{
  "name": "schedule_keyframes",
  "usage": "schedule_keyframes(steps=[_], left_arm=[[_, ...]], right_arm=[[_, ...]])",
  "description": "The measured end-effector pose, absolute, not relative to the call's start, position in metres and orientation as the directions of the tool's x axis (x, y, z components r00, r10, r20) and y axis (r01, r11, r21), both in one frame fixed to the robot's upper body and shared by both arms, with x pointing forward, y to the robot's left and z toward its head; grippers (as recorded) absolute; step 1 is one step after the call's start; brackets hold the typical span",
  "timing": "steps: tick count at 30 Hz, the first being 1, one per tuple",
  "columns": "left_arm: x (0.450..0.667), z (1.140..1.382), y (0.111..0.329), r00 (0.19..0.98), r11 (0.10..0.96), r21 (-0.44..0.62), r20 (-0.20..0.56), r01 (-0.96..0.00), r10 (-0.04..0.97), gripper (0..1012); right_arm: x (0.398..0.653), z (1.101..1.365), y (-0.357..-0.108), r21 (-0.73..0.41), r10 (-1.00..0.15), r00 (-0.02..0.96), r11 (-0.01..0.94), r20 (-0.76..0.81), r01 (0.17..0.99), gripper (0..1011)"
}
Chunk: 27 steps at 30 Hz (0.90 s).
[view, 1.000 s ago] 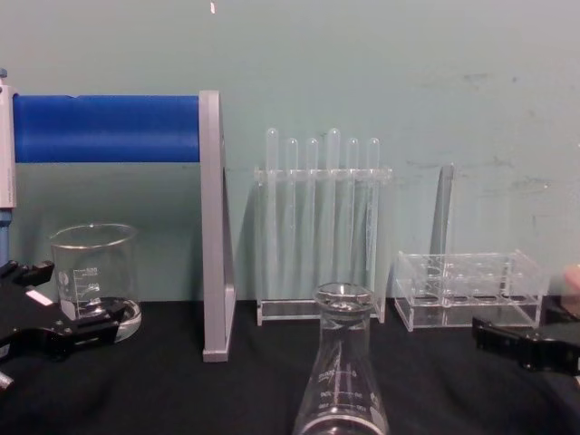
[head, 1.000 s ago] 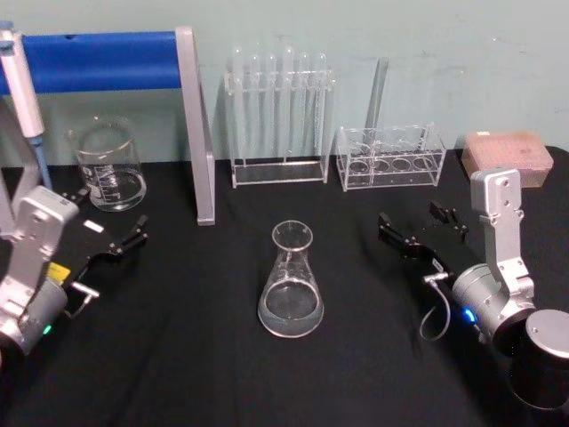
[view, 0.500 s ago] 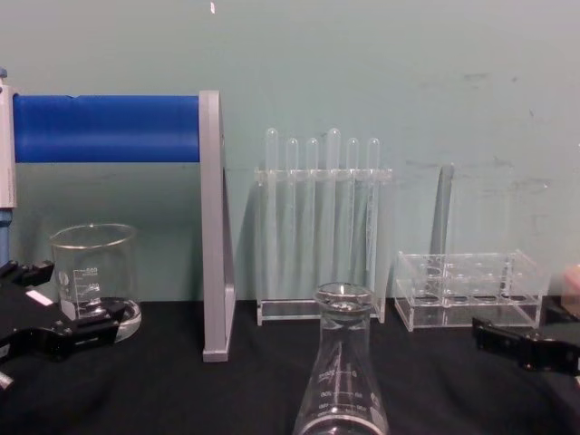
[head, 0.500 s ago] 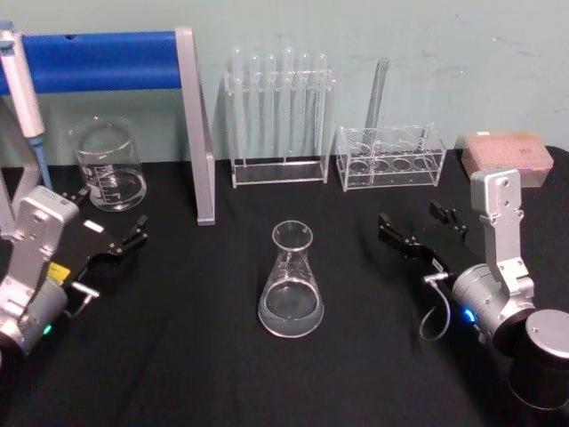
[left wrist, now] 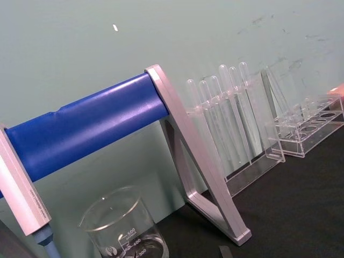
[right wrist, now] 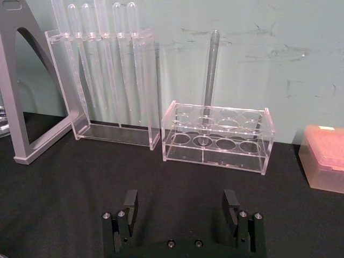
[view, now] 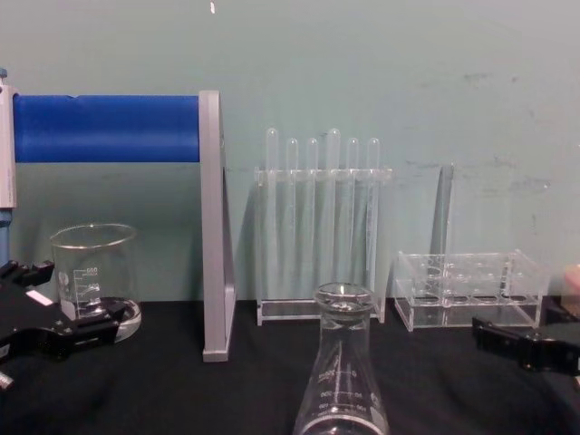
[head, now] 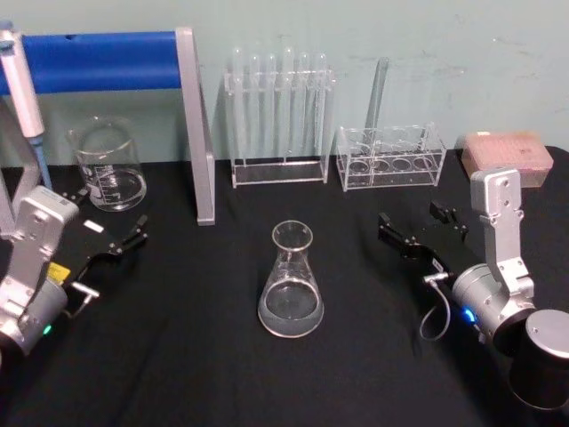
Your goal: Grasp the erlenmeyer flask with one hand, shake it three times, then place it back.
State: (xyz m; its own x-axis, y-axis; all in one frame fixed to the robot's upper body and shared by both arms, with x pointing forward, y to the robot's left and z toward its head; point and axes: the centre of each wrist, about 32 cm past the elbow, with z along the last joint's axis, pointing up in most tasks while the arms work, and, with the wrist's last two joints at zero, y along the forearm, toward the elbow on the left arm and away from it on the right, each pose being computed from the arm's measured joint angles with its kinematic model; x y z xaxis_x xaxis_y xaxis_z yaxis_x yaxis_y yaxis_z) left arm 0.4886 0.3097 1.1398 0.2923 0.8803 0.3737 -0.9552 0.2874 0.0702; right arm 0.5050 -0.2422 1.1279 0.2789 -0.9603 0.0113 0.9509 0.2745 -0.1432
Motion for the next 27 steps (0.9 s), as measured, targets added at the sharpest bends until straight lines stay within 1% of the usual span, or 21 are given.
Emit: schedule_keyframes(steps=[27], left_arm=[[0.4886,1.1398,0.3097,0.292,0.287,0.070,0.374,-0.955,0.880,1001]], right_arm=[[0.5050,1.1279,-0.2422,-0.143,-0.960,0.279,0.274,0.011,0.951,1000]])
